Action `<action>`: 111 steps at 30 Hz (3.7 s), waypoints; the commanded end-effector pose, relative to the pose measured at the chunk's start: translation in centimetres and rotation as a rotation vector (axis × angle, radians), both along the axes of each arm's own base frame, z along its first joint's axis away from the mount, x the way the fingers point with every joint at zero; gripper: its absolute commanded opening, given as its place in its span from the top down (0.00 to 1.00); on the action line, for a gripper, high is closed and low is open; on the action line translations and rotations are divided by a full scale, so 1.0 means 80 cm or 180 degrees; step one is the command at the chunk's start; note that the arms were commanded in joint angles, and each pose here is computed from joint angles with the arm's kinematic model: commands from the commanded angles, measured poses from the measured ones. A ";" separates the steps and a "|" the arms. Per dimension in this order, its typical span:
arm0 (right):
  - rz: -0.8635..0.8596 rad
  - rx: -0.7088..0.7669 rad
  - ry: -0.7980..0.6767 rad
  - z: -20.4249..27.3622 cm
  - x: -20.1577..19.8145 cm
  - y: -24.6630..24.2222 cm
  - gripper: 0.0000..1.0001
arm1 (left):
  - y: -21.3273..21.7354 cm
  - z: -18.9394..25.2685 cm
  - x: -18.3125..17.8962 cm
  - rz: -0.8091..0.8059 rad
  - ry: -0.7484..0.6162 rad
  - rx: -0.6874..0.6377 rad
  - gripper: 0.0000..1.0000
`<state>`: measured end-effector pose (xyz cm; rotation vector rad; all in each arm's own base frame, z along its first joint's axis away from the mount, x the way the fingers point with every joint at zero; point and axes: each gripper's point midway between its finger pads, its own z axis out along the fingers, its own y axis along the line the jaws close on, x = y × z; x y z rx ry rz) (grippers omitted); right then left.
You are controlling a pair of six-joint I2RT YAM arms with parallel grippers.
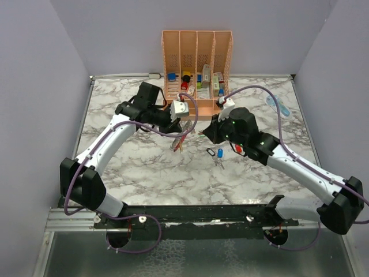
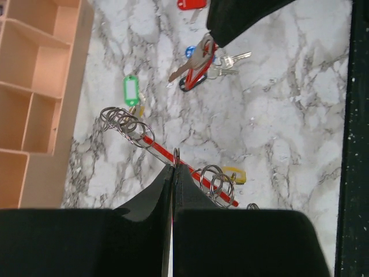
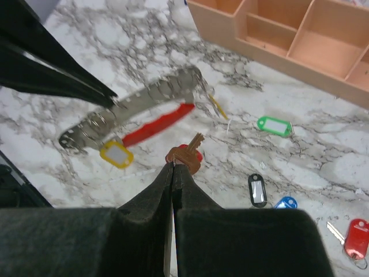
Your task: Put the keys on the keyring
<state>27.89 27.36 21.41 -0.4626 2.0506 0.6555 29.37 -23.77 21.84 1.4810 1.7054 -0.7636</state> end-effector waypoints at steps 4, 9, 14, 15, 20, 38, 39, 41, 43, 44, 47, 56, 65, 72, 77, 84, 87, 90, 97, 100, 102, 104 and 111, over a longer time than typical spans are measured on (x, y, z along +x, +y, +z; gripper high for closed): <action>0.0294 0.0322 0.0037 0.006 -0.028 0.014 0.99 | -0.041 -0.001 -0.041 -0.0398 0.0198 -0.0212 1.00; 0.0407 0.0409 0.0169 0.003 -0.036 0.024 0.99 | -0.049 -0.007 -0.038 -0.0360 0.0153 -0.0134 1.00; 0.0464 0.0580 0.0182 0.015 -0.041 0.032 0.99 | -0.054 -0.006 -0.039 -0.0360 0.0175 -0.0148 1.00; 0.0459 0.0595 0.0187 0.015 -0.040 0.032 0.99 | -0.055 -0.006 -0.039 -0.0364 0.0184 -0.0156 1.00; 0.0474 0.0688 0.0192 0.023 -0.040 0.038 0.99 | -0.059 -0.008 -0.039 -0.0364 0.0217 -0.0171 1.00; 0.0365 0.0767 0.0282 0.019 -0.029 0.050 0.99 | -0.066 -0.005 -0.049 -0.0411 0.0287 -0.0243 1.00; 0.0357 0.0756 0.0291 0.017 -0.028 0.050 0.99 | -0.066 -0.005 -0.049 -0.0410 0.0291 -0.0248 1.00; 0.0337 0.0754 0.0299 0.016 -0.027 0.050 0.99 | -0.067 -0.004 -0.050 -0.0421 0.0296 -0.0264 1.00; 0.0302 0.0762 0.0294 0.016 -0.026 0.048 0.99 | -0.067 -0.003 -0.051 -0.0424 0.0297 -0.0269 1.00; 0.0284 0.0762 0.0284 0.018 -0.025 0.048 0.99 | -0.067 -0.003 -0.051 -0.0428 0.0300 -0.0269 1.00; 0.0239 0.0762 0.0259 0.020 -0.023 0.045 0.99 | -0.067 -0.004 -0.053 -0.0434 0.0311 -0.0265 1.00; 0.0133 0.0751 0.0250 0.021 -0.016 0.043 0.99 | -0.066 -0.005 -0.056 -0.0478 0.0301 -0.0252 1.00; 0.0053 0.0685 0.0278 0.015 -0.013 0.038 0.99 | -0.067 0.005 -0.059 -0.0524 0.0274 -0.0285 1.00; -0.0081 0.0665 0.0301 0.010 -0.012 0.029 0.99 | -0.065 0.009 -0.061 -0.0549 0.0260 -0.0276 1.00; -0.0133 0.0676 0.0321 0.009 -0.012 0.027 0.99 | -0.065 0.010 -0.064 -0.0577 0.0276 -0.0283 1.00; -0.0151 0.0648 0.0379 0.003 -0.011 0.028 0.99 | -0.067 0.026 -0.061 -0.0592 0.0189 -0.0329 1.00; -0.0145 0.0645 0.0404 0.000 -0.012 0.028 0.99 | -0.067 0.026 -0.062 -0.0595 0.0196 -0.0332 1.00; -0.0118 0.0640 0.0429 -0.002 -0.013 0.030 0.99 | -0.067 0.027 -0.062 -0.0601 0.0196 -0.0339 1.00; -0.0009 0.0685 0.0477 -0.002 -0.022 0.034 0.99 | -0.068 0.025 -0.063 -0.0612 0.0203 -0.0346 1.00; -0.0004 0.0685 0.0483 0.000 -0.027 0.030 0.93 | -0.068 0.022 -0.062 -0.0612 0.0207 -0.0341 1.00; -0.0039 0.0652 0.0455 0.001 -0.030 0.022 0.81 | -0.068 0.021 -0.062 -0.0618 0.0208 -0.0342 1.00; -0.0126 0.0597 0.0402 0.003 -0.031 0.010 0.67 | -0.069 0.021 -0.061 -0.0626 0.0201 -0.0342 1.00; -0.0252 0.0401 0.0042 0.031 -0.032 -0.024 0.59 | -0.072 0.024 -0.066 -0.0726 0.0235 -0.0402 1.00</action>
